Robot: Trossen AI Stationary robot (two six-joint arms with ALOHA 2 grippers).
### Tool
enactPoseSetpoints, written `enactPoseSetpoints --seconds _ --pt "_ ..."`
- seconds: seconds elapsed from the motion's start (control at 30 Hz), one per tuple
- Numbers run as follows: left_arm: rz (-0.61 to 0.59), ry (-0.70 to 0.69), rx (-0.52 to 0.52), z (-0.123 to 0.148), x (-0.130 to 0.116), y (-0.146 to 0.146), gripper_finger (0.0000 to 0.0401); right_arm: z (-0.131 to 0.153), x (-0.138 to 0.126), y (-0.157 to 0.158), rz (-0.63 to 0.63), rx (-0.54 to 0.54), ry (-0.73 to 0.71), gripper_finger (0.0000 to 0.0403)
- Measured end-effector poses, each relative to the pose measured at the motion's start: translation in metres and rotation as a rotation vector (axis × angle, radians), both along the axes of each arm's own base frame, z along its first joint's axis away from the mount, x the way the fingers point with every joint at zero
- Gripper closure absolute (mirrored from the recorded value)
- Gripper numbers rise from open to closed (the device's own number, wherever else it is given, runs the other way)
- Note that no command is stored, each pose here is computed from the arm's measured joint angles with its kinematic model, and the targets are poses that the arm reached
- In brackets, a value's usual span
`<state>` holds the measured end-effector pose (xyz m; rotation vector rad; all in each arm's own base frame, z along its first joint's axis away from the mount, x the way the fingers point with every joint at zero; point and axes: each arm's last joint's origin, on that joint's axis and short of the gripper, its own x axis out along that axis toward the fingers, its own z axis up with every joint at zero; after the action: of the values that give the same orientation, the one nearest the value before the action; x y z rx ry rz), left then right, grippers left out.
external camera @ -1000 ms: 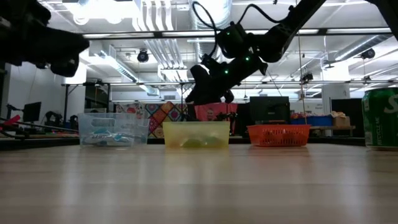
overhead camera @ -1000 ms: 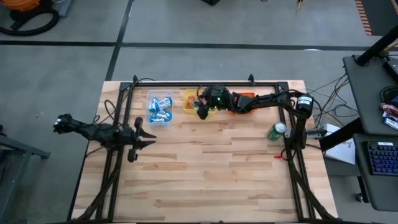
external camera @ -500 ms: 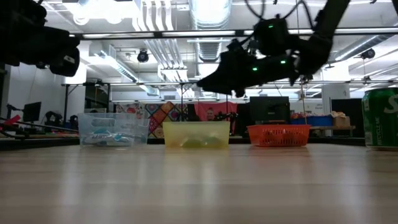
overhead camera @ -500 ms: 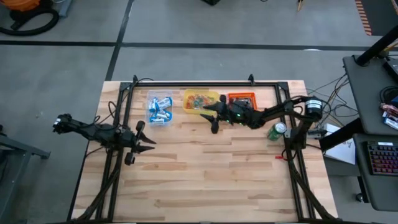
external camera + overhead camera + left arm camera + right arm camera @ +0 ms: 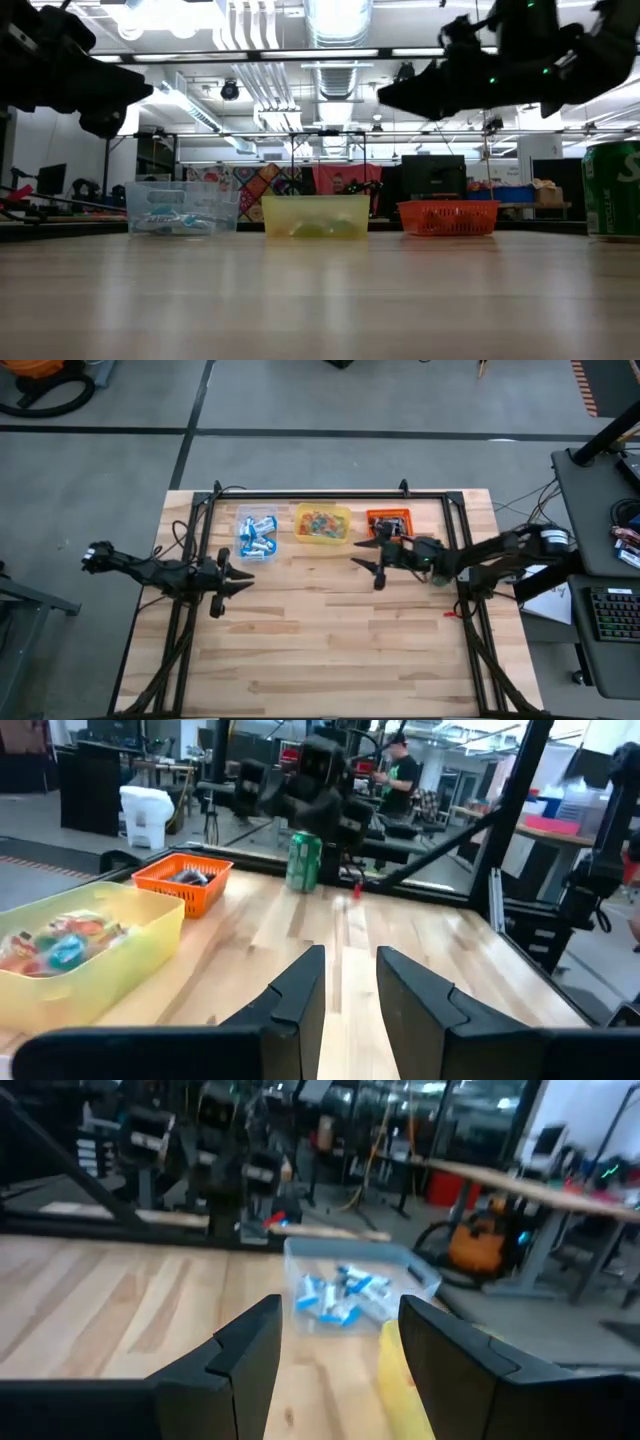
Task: Sort candy
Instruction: Return to Home Position
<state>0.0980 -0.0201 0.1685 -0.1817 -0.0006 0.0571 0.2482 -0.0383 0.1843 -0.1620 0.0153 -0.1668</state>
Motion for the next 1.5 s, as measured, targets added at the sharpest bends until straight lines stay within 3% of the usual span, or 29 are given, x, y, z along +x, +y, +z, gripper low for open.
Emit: enactPoseSetpoints --seconds 0.3,0.53,0.73,0.87,1.07,1.33,1.5 --pt "-0.003 0.026 0.007 -0.002 0.002 -0.001 0.0324 0.01 -0.028 0.004 -0.002 0.019 -0.073 0.0209" --pt "-0.004 0.043 0.012 -0.004 0.003 -0.001 0.0324 -0.002 -0.03 0.004 -0.014 0.256 -0.032 0.0209" --pt "-0.004 0.055 0.016 -0.005 0.004 -0.001 0.0324 -0.008 -0.03 0.004 -0.023 0.375 0.006 0.0209" --pt "-0.005 0.064 0.019 -0.006 0.005 -0.002 0.0324 -0.01 -0.03 0.005 -0.03 0.558 -0.006 0.0209" --pt "-0.006 0.074 0.022 -0.006 0.005 -0.002 0.0323 -0.015 -0.03 0.008 -0.02 0.384 0.065 0.0209" --pt "-0.006 0.076 0.022 -0.007 0.006 -0.002 0.0323 -0.013 -0.043 0.013 0.026 0.16 -0.05 0.0209" --pt "-0.006 0.076 0.022 -0.007 0.006 -0.002 0.0323 -0.03 -0.076 0.021 0.053 0.17 -0.117 0.0209"
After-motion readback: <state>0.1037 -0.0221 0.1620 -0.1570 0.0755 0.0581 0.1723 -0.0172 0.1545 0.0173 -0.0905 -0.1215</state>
